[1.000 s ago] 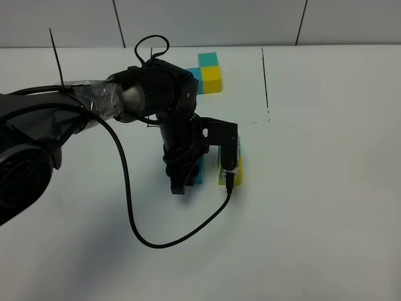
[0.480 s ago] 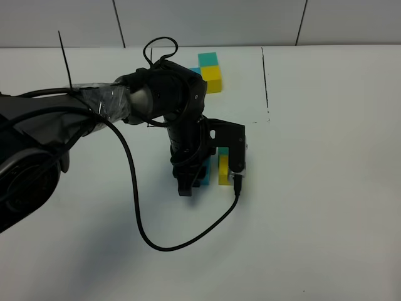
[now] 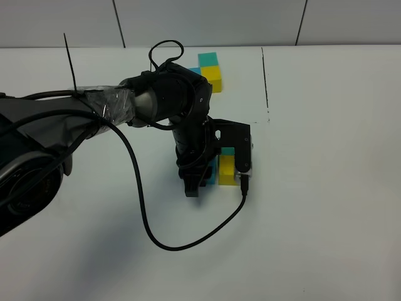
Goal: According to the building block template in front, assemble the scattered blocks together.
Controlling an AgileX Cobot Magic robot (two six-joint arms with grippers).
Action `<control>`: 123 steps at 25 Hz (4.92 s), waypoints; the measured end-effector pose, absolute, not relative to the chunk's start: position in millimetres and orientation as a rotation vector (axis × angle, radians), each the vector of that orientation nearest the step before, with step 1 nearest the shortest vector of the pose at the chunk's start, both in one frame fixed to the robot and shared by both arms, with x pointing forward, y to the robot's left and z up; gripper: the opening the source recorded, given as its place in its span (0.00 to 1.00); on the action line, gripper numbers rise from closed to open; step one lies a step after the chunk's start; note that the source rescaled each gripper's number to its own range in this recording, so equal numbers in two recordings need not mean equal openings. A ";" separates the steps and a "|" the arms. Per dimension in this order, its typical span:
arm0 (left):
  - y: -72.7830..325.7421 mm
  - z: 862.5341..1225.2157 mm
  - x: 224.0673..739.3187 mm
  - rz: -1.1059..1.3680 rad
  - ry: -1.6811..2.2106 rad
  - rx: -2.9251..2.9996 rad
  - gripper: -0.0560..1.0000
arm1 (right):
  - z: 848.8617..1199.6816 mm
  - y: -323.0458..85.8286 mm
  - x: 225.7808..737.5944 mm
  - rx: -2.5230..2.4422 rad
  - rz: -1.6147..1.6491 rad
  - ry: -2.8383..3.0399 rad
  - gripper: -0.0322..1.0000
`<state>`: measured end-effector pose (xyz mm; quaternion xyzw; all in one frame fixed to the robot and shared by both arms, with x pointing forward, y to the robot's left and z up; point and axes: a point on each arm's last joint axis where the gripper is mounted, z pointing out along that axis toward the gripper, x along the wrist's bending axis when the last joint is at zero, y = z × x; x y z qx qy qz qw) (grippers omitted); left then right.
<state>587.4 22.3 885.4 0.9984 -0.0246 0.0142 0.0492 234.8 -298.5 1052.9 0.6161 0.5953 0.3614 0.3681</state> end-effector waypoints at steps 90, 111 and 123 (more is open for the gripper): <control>22.4 888.5 588.7 0.073 -0.084 3.039 0.55 | 1052.9 -298.5 234.8 1.582 0.928 1.529 0.74; 97.5 1032.2 603.0 0.397 0.444 2.885 0.78 | 1052.9 -298.5 234.8 1.582 0.928 1.529 0.74; 244.6 1111.2 593.0 0.533 1.214 2.588 0.78 | 1052.9 -298.5 234.8 1.582 0.928 1.529 0.74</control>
